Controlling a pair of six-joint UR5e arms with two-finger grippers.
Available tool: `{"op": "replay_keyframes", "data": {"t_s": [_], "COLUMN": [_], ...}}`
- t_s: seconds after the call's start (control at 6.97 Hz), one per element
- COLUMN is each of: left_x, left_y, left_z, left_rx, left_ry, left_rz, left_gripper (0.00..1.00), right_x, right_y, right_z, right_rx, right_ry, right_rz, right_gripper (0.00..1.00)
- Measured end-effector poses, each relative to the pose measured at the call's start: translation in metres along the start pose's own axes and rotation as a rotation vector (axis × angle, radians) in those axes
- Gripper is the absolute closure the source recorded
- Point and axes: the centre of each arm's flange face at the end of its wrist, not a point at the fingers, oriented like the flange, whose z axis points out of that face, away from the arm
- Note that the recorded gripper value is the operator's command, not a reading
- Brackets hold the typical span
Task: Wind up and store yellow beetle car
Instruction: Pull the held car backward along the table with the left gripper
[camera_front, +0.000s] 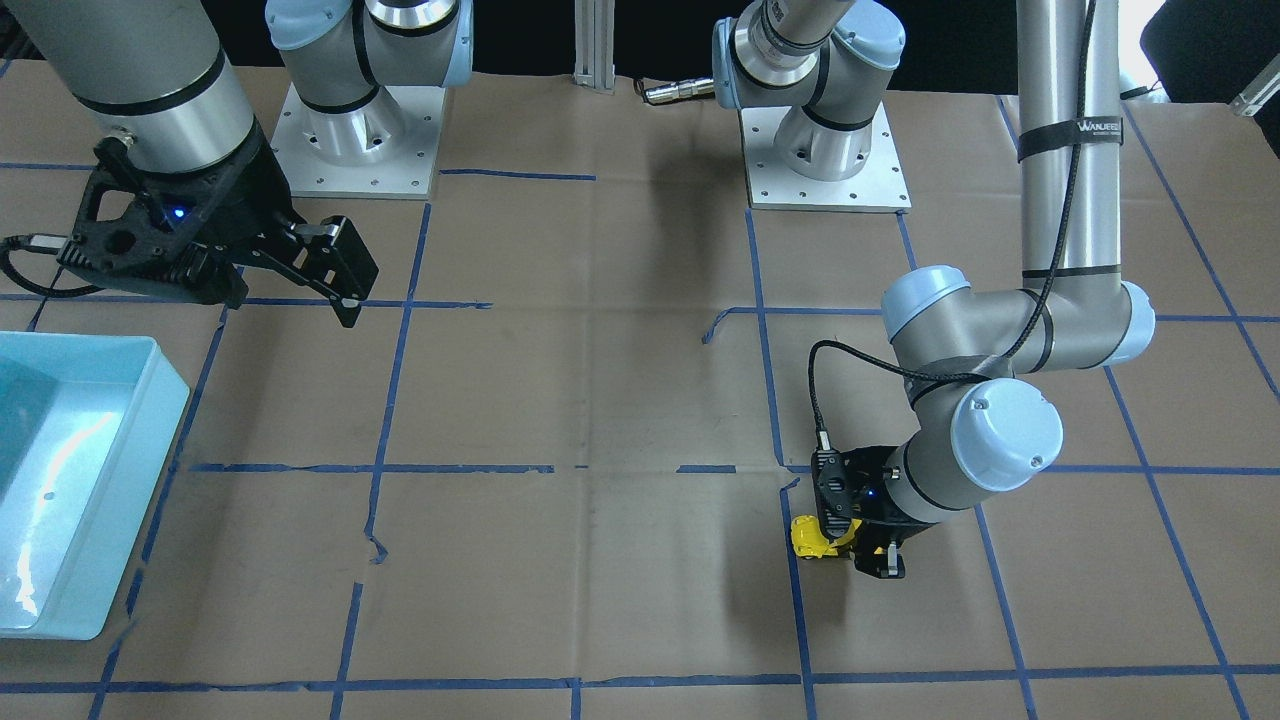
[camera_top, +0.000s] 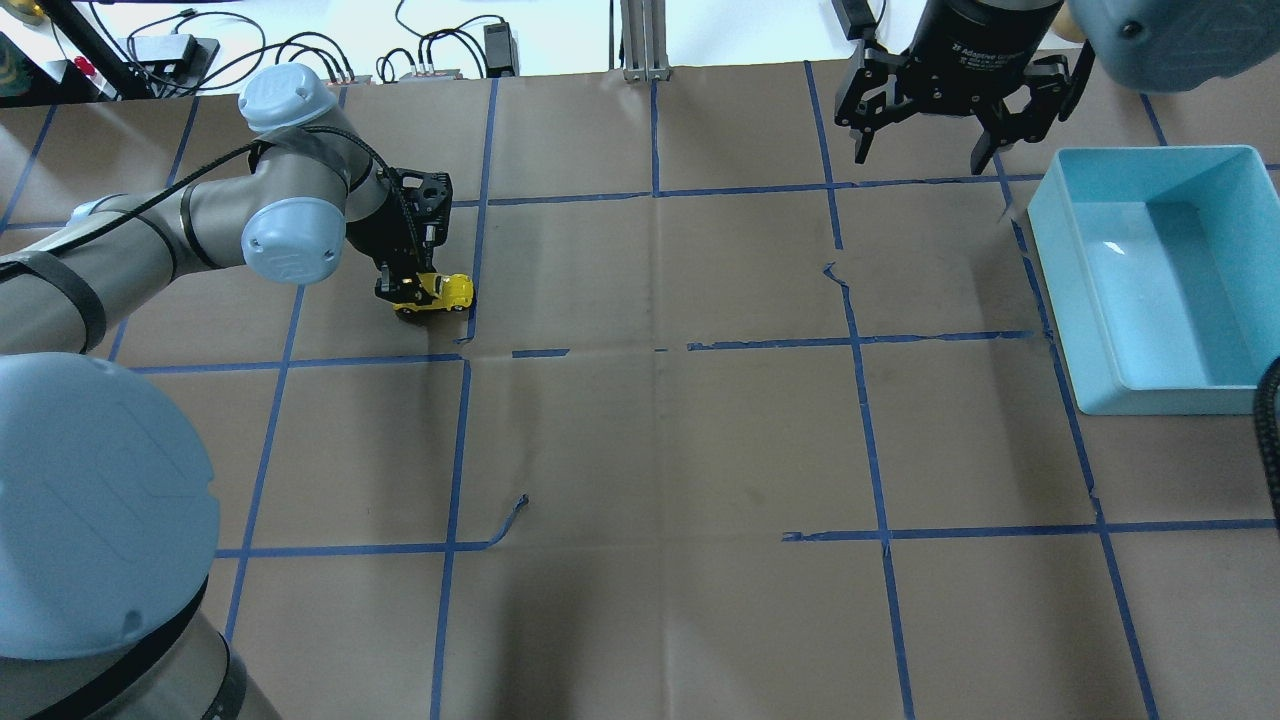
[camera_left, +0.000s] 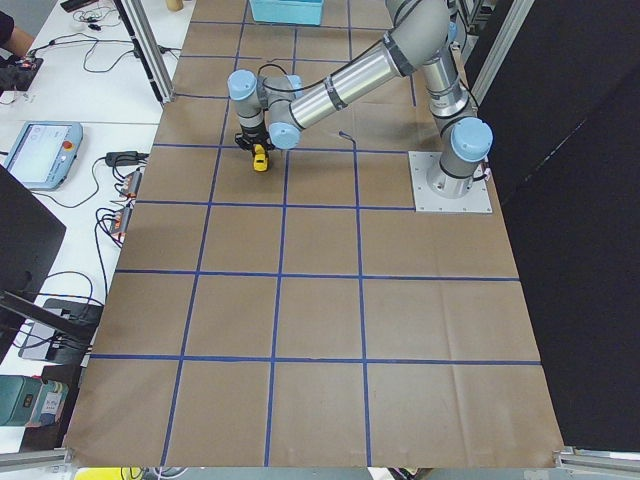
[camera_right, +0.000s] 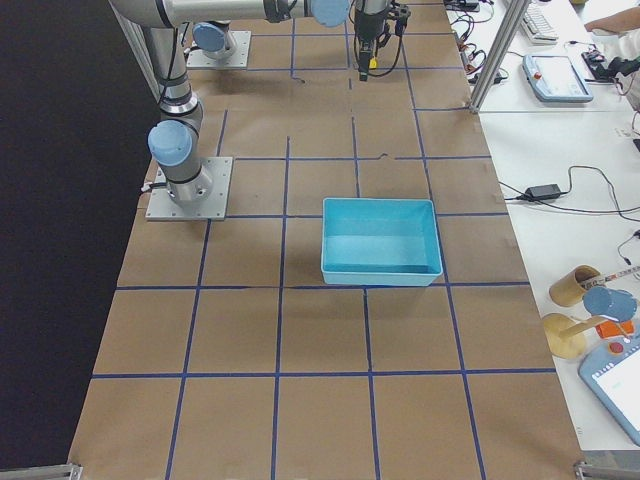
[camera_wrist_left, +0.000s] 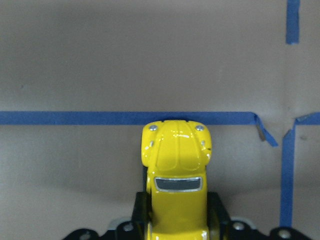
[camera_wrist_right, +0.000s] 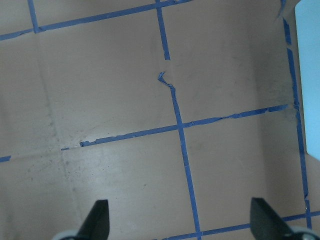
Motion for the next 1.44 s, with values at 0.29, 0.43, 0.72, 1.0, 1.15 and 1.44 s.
{"op": "replay_keyframes", "data": {"t_s": [0.29,0.43,0.72,1.0,1.15,1.44], "left_x": [0.001,0.001,0.001,0.001,0.000,0.000], "left_y": [0.006,0.008,0.017,0.023,0.026,0.030], "left_z": [0.002,0.002,0.000,0.000,0.000,-0.002], "left_rx": [0.001,0.001,0.002,0.002,0.002,0.001], "left_ry": [0.005,0.005,0.004,0.002,0.003,0.002], "left_rz": [-0.009,-0.005,-0.001,-0.007,-0.008,0.009], "left_gripper": [0.99,0.99,0.99,0.99,0.99,0.99], "right_x": [0.000,0.000,0.000,0.000,0.000,0.000], "right_y": [0.000,0.000,0.000,0.000,-0.001,-0.001], "right_z": [0.000,0.000,-0.001,0.000,0.000,0.001], "right_rx": [0.002,0.002,0.003,0.002,0.002,0.002], "right_ry": [0.004,0.004,0.001,0.001,0.003,0.006], "right_rz": [0.002,0.002,0.007,0.009,0.009,0.006], "right_gripper": [0.00,0.00,0.00,0.00,0.00,0.00]}}
